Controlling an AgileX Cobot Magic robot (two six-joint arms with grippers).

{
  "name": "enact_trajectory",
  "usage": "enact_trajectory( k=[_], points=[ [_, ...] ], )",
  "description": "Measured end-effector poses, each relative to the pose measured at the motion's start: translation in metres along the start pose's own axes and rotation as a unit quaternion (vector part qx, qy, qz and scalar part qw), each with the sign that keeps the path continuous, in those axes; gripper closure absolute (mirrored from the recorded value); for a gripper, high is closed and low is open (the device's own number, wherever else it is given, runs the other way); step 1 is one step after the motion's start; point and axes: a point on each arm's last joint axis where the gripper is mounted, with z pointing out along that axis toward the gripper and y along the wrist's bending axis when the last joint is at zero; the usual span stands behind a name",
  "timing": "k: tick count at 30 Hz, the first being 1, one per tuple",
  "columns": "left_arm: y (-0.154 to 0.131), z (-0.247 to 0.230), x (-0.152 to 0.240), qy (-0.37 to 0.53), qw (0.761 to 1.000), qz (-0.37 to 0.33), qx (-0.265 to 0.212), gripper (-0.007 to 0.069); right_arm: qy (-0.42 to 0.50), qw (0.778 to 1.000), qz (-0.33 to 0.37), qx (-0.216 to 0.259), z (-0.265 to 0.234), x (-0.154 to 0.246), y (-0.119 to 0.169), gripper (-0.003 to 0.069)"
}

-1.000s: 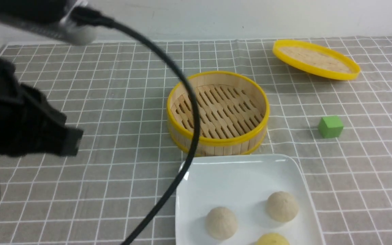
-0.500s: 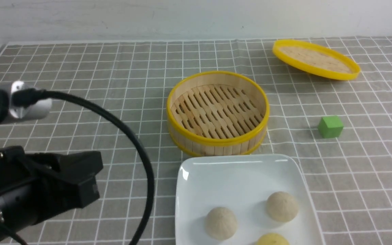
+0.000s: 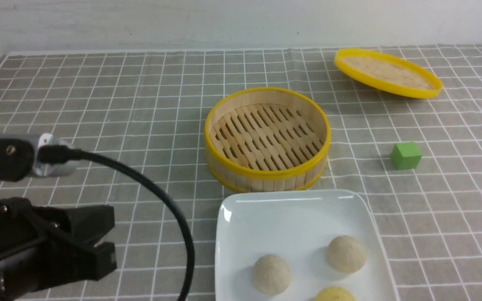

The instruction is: Put the steamed buns into the plate on the grey tablecloth.

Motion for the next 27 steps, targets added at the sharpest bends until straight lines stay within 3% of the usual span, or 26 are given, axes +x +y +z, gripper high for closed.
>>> enact_trajectory(
  k=[5,10,19,27],
  points=[
    [0.027,-0.007,0.018,-0.031,0.998,-0.012,-0.049,0.0587,0.0,1.0,0.0,0.0,0.0,0.0,0.0,0.0578],
    [0.054,-0.02,0.067,-0.068,0.99,0.002,-0.12,0.0581,0.0,1.0,0.0,0.0,0.0,0.0,0.0,0.0571],
    [0.076,-0.02,0.131,-0.121,0.968,-0.012,-0.219,0.0571,0.0,1.0,0.0,0.0,0.0,0.0,0.0,0.0554],
    [0.082,-0.018,0.14,-0.134,0.958,-0.013,-0.254,0.0571,0.0,1.0,0.0,0.0,0.0,0.0,0.0,0.0545]
  ],
)
